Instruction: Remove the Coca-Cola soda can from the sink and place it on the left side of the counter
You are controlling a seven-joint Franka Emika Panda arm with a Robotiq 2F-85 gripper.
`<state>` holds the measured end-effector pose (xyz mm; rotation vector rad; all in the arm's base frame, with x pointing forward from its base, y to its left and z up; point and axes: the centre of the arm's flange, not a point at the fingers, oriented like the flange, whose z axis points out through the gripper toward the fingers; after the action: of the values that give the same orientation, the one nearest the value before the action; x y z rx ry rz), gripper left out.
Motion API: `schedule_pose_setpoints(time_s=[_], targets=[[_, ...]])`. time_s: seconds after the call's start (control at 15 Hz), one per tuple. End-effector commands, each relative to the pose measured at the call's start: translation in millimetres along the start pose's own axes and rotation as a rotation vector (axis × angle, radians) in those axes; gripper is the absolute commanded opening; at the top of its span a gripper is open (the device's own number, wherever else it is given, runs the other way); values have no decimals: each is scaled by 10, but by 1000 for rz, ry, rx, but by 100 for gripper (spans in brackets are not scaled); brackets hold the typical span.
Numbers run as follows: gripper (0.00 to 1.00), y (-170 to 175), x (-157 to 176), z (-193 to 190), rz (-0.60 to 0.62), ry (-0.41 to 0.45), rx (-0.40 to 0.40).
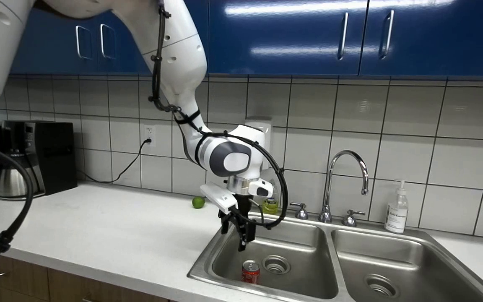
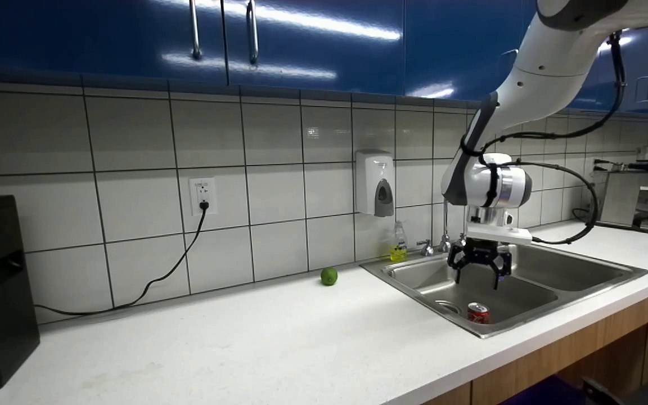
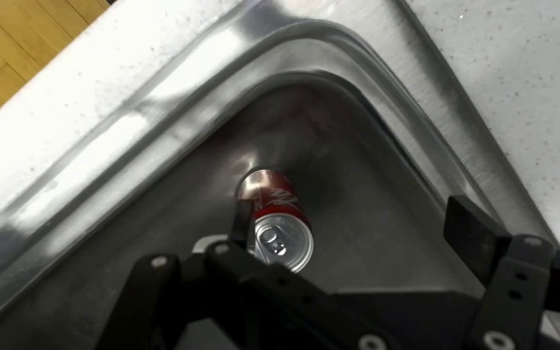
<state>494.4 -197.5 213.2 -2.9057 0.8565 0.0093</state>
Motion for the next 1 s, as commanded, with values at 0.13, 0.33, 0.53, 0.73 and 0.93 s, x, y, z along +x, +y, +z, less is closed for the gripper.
schedule_pose_setpoints(time_s=[0.13, 0.33, 0.53, 0.73, 0.93], targets=[[100, 181, 378, 394, 16, -22, 8], [100, 204, 502, 500, 18, -32, -5], [100, 193, 613, 546, 10, -33, -23], [100, 188, 694, 593, -4, -41, -39], [100, 197, 721, 661, -26, -71, -54]])
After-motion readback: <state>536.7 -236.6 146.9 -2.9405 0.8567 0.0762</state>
